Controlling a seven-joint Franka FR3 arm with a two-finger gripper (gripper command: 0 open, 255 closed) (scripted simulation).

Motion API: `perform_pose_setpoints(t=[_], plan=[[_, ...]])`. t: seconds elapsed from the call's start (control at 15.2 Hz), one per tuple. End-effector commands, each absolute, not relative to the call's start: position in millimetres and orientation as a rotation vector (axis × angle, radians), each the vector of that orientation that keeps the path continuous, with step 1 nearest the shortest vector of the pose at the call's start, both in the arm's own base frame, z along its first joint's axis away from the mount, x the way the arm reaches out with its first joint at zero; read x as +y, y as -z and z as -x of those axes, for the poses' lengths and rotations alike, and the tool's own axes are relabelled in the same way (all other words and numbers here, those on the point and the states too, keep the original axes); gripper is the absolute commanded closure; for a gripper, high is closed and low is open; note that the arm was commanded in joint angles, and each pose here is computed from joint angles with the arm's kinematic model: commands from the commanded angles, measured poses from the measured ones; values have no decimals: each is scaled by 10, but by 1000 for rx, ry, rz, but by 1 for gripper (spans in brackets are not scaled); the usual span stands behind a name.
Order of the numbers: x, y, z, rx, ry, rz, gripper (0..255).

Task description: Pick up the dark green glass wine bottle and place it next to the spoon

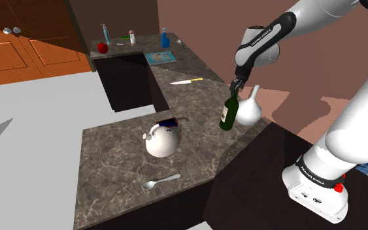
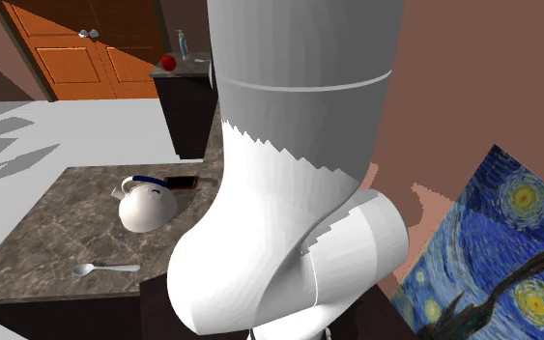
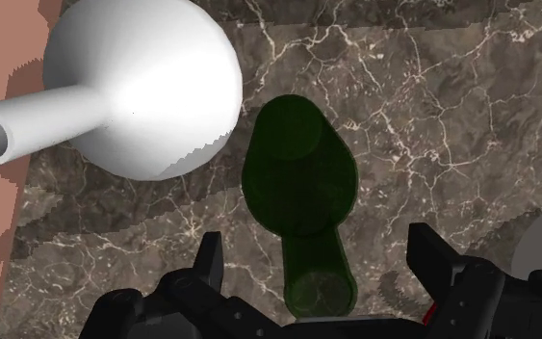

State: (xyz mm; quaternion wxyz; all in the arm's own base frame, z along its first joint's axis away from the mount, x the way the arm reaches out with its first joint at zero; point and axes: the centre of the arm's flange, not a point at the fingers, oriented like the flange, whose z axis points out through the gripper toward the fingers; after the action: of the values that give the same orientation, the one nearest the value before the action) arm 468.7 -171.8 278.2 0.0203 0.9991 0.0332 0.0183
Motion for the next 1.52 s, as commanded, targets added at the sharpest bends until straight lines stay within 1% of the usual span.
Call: perform_pose_setpoints(t=[0.0,0.4,0.46,1.06,1.45], plan=[[-1717,-2736,-4689,103,-57,-3098,0],[-1717,-2736,-4689,103,-57,-3098,0],[-1717,-2736,-4689,103,-57,-3098,255],[-1717,-2736,-4689,103,-57,-3098,255],[-1717,-3052,-4689,103,-57,-3098,255]])
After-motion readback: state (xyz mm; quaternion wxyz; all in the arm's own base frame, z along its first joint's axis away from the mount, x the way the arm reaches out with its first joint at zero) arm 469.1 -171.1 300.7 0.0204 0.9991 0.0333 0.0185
